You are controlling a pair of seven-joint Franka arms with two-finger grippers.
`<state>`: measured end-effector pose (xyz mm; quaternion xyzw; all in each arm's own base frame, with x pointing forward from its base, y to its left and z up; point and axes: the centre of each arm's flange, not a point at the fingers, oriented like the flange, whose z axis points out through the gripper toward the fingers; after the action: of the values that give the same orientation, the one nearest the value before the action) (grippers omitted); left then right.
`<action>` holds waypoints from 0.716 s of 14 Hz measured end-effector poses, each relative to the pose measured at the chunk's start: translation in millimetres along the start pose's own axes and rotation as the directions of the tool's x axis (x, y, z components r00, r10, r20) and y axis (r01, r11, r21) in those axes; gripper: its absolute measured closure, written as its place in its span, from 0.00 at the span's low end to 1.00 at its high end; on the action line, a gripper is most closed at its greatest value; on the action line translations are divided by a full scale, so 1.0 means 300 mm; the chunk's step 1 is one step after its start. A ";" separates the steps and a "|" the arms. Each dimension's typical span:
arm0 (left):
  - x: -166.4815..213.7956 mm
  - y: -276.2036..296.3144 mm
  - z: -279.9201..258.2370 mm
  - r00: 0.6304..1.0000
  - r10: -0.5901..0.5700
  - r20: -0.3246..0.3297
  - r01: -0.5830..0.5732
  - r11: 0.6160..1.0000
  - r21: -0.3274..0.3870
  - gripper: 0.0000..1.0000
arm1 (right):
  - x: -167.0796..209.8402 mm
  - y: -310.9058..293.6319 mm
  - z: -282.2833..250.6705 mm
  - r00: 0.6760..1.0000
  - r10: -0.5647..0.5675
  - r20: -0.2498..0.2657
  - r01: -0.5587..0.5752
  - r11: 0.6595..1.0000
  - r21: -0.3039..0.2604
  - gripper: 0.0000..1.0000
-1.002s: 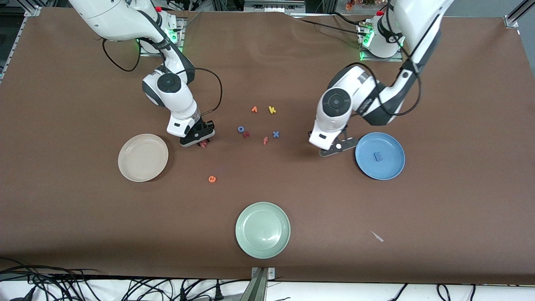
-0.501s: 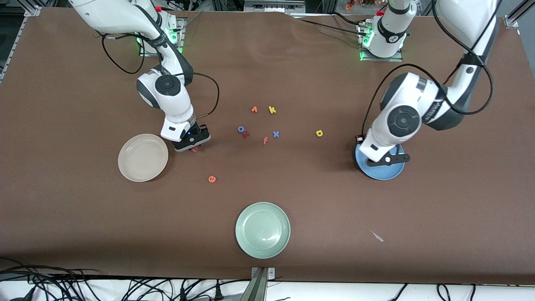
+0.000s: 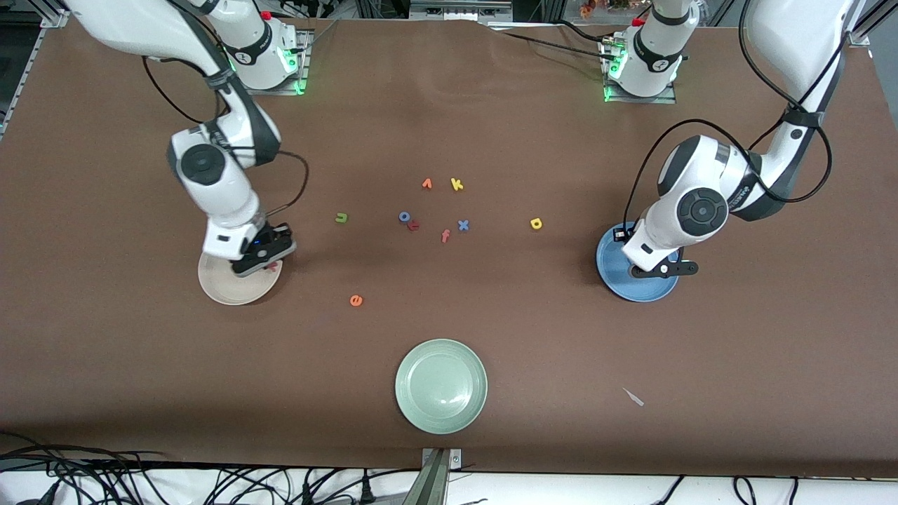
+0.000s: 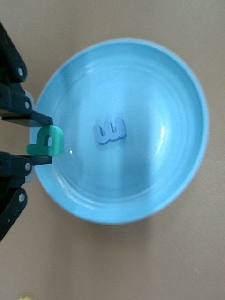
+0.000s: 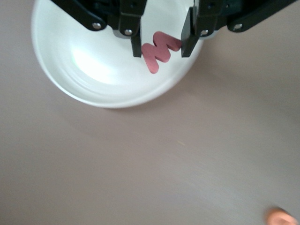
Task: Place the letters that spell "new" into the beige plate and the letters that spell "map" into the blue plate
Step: 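Drop the teal letter on the blue plate while the right gripper moves W, then grasp the green letter with the right gripper while the left gripper grasps yellow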
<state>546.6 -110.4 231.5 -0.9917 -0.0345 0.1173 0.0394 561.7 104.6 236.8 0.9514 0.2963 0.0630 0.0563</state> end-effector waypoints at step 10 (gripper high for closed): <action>-0.012 -0.036 0.151 1.000 0.003 -0.002 -0.003 0.999 -0.041 0.38 | -0.017 -0.048 0.022 0.988 0.149 0.049 -0.152 0.986 0.072 0.21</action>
<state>531.7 -96.7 189.3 -0.9925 -0.0353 0.1157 0.0192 550.6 113.1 227.8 0.9736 0.2245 0.0349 0.0217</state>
